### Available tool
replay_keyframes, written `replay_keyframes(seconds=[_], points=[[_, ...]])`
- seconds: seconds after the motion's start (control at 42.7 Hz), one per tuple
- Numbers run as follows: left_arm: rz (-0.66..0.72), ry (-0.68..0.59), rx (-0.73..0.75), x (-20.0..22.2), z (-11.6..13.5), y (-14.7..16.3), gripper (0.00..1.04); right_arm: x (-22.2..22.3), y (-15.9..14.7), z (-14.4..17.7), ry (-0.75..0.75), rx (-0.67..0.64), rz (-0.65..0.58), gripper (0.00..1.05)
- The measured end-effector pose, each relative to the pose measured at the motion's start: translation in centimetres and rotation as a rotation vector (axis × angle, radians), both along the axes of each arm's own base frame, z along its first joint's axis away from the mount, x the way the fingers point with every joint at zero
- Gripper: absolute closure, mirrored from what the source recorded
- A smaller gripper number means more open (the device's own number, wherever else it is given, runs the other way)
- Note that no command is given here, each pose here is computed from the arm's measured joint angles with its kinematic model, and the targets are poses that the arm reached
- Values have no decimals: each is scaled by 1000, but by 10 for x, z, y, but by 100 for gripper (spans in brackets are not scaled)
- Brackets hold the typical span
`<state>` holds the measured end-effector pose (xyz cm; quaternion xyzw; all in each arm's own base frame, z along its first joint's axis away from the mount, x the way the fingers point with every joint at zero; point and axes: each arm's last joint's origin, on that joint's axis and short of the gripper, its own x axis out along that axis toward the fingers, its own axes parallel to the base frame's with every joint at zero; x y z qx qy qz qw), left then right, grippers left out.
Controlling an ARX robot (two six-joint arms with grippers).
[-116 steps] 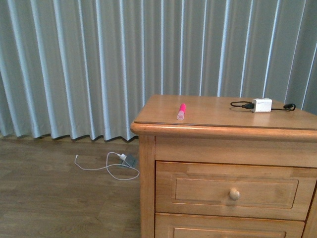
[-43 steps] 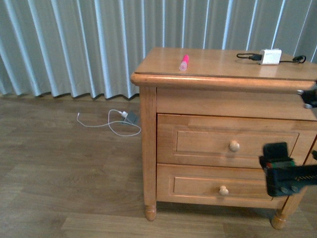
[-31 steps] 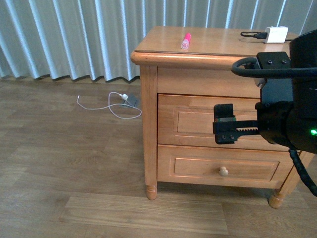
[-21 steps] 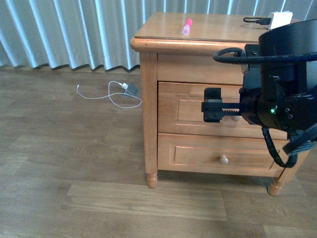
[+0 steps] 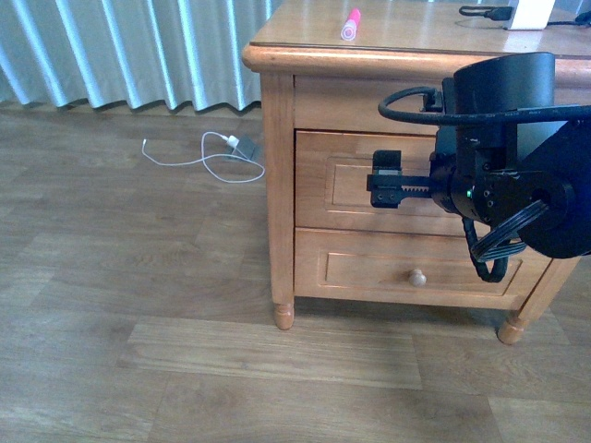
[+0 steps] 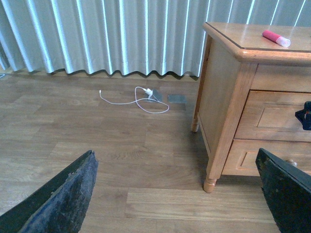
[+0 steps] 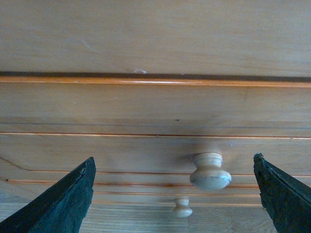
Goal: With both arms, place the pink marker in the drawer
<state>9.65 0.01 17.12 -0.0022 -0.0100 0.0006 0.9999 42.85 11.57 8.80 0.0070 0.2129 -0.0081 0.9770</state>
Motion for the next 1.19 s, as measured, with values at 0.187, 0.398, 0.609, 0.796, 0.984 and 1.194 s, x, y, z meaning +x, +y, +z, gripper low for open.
replay_keyframes(seconds=[0.187,0.398,0.609,0.796,0.984,1.194], points=[[0,0,0,0,0,0,6,7,-8,-5,-12,-13,-5,9],[0,0,0,0,0,0,6,11,-9,-10,-2,-40,1,9],[0,0,0,0,0,0,6,11,-10,-16,8,-56,3,9],[0,0,0,0,0,0,6,12,-11,-16,7,-60,0,9],[0,0,0,0,0,0,6,12,-11,-21,14,-71,-7,9],[0,0,0,0,0,0,6,13,-13,-22,10,-74,-14,9]])
